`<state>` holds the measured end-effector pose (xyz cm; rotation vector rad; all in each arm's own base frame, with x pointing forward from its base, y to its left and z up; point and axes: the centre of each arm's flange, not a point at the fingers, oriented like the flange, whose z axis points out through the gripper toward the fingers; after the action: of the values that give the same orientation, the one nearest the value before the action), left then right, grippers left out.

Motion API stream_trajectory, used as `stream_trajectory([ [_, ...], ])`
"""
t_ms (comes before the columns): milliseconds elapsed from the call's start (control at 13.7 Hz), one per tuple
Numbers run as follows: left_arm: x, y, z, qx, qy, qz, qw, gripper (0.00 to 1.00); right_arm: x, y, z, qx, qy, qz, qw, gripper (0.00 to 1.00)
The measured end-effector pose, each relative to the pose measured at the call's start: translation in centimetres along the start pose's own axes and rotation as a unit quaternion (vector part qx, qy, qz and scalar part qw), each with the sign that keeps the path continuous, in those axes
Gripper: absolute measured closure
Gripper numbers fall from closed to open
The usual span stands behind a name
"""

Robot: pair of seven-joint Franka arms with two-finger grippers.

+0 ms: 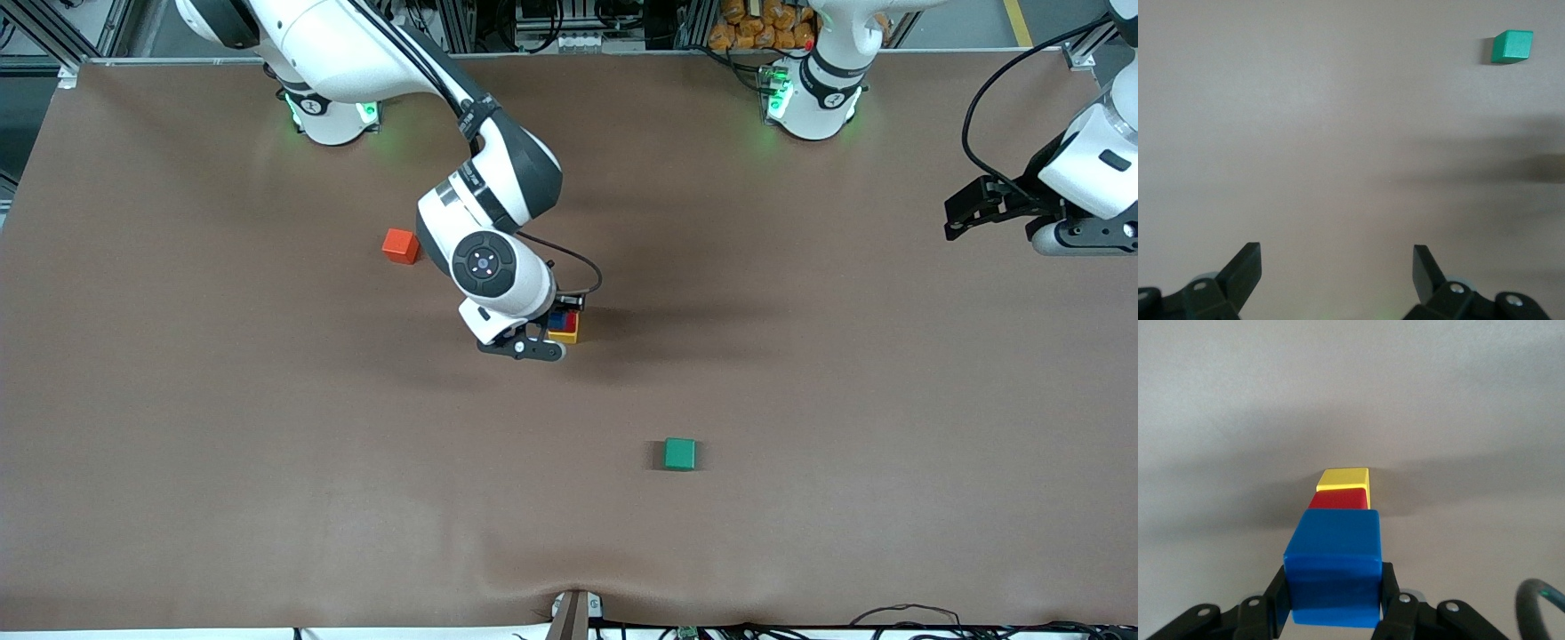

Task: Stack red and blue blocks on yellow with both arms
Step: 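Lower the blue cube onto the red cube and open the right gripper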

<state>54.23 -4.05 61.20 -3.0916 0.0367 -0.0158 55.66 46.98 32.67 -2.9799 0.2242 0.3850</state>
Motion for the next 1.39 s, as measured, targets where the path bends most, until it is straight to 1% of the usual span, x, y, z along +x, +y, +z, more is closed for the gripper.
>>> stream_trajectory([
  [657, 0.4, -0.1, 0.0, -0.001, 0.018, -0.001, 1.0, 0.0, -1.1, -1.1, 1.8, -0.01, -0.008, -0.014, 1.0, 0.44],
  [950, 0.8, -0.1, 0.6, -0.002, 0.023, -0.001, 1.0, 0.0, -1.2, -1.5, 3.0, -0.01, -0.006, -0.019, 1.0, 0.44],
  [1388, 1.6, -0.1, 1.5, -0.003, 0.025, -0.001, 1.0, 0.0, -1.0, -1.5, 2.9, -0.01, -0.003, -0.019, 1.0, 0.44],
])
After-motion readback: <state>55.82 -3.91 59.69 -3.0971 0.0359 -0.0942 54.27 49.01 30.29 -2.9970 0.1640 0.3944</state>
